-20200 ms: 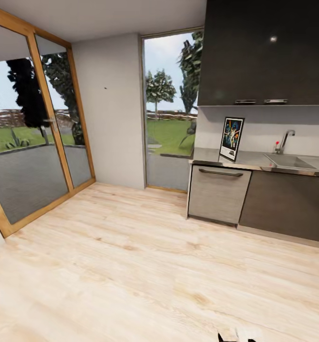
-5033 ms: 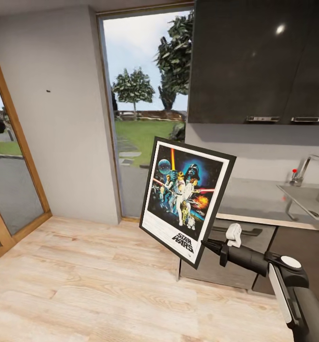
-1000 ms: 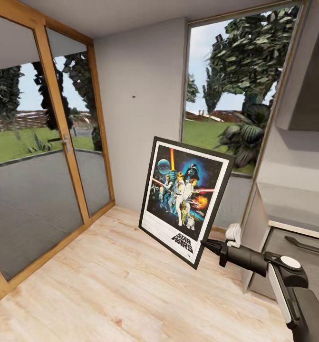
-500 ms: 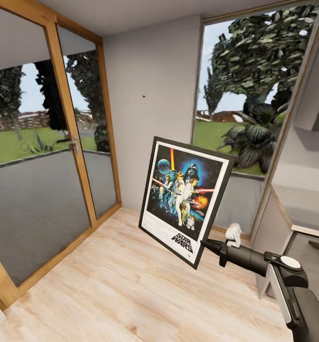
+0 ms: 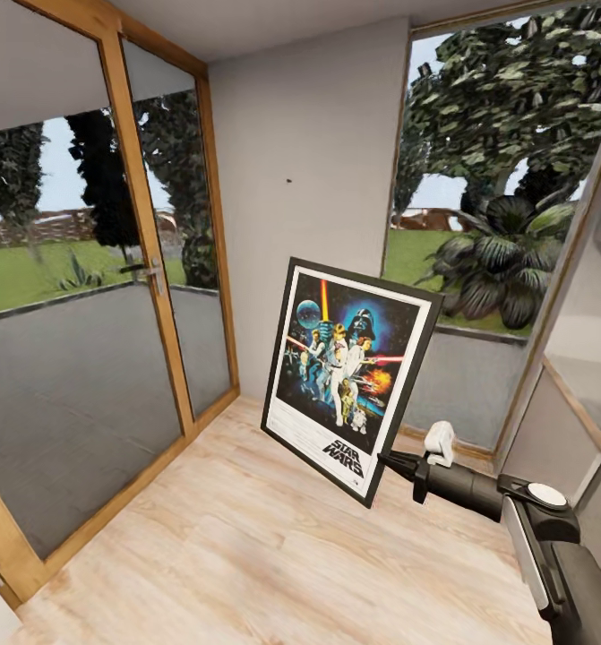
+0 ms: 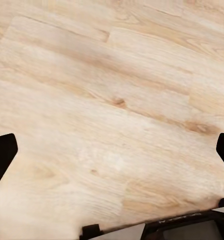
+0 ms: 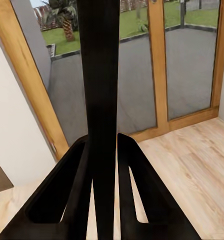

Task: Pick up the poster from the kitchen countertop and hang it on one of the wall nails in the kitchen.

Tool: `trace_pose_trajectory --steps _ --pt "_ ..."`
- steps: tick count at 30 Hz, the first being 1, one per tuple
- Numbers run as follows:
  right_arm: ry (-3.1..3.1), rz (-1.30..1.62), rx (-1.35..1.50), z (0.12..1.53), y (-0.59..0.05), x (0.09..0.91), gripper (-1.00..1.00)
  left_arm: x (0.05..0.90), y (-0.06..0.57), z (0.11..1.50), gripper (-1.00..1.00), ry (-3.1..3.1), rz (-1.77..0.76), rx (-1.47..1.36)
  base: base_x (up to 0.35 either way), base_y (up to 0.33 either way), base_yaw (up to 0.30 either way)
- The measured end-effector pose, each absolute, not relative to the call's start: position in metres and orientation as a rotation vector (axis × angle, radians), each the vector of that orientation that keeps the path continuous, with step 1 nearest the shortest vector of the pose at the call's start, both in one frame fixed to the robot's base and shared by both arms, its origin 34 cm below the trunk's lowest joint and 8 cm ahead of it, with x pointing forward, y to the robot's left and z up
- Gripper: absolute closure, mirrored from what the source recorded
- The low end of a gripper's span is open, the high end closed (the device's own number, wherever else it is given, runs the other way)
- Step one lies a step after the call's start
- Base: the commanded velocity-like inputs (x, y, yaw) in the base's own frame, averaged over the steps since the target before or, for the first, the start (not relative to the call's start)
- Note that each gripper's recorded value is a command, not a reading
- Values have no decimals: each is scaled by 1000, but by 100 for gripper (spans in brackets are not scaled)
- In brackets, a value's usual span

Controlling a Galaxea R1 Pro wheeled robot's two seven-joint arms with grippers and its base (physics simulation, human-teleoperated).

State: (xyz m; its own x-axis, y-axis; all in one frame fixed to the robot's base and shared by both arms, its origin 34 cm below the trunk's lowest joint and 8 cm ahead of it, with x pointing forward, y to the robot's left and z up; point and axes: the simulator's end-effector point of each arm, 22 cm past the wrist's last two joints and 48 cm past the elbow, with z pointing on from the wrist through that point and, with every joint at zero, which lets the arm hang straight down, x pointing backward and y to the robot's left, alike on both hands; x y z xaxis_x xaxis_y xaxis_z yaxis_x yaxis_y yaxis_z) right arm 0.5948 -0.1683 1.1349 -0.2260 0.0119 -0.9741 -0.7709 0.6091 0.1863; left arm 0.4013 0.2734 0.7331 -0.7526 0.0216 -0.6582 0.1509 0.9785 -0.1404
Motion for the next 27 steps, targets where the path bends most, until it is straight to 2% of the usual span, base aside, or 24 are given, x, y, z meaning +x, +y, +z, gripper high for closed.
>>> trace_pose_trajectory --steps 20,27 --pt "1650 825 -639 1135 -168 595 100 401 273 733 -100 2414 -242 121 234 290 -2" --pt "1651 825 -639 1135 -168 595 100 401 273 733 -100 2413 -242 121 234 289 -148"
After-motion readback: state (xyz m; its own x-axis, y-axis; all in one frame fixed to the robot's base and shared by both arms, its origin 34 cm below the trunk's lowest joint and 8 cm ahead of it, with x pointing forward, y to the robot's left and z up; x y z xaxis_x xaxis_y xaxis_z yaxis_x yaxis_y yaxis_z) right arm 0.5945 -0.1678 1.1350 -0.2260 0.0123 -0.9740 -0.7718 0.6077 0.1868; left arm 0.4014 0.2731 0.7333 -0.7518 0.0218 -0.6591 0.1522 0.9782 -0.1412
